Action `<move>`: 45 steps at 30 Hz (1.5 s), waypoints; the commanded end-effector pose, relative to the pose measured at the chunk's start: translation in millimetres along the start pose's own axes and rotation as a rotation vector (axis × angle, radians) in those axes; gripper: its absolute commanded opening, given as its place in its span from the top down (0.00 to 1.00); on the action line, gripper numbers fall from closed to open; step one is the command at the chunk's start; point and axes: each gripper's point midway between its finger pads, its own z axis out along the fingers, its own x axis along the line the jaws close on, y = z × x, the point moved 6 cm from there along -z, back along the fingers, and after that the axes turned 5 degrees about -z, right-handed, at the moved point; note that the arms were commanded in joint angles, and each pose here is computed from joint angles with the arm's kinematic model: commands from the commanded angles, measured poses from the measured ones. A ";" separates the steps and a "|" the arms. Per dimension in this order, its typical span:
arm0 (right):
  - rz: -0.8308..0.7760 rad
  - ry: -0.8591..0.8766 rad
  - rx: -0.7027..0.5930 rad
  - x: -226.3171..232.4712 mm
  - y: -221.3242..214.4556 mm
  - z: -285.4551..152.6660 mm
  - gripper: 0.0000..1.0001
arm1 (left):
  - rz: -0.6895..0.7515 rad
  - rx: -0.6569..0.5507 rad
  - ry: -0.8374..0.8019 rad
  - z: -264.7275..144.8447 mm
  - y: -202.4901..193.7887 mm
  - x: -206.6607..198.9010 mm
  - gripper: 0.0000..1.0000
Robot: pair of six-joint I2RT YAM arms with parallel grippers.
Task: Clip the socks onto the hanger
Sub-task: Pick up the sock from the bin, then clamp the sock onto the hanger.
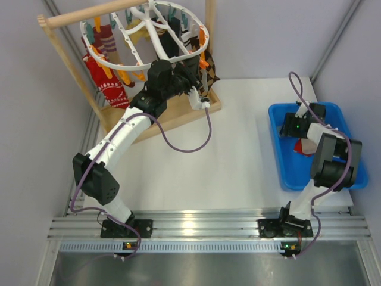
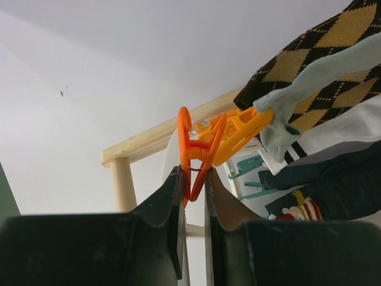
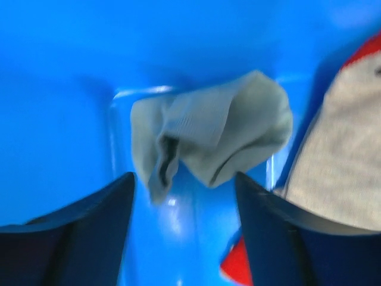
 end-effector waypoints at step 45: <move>-0.758 0.855 -0.292 334.5 190.6 -136.1 1.00 | 0.310 -0.078 -0.030 -14.1 10.7 -4.0 1.00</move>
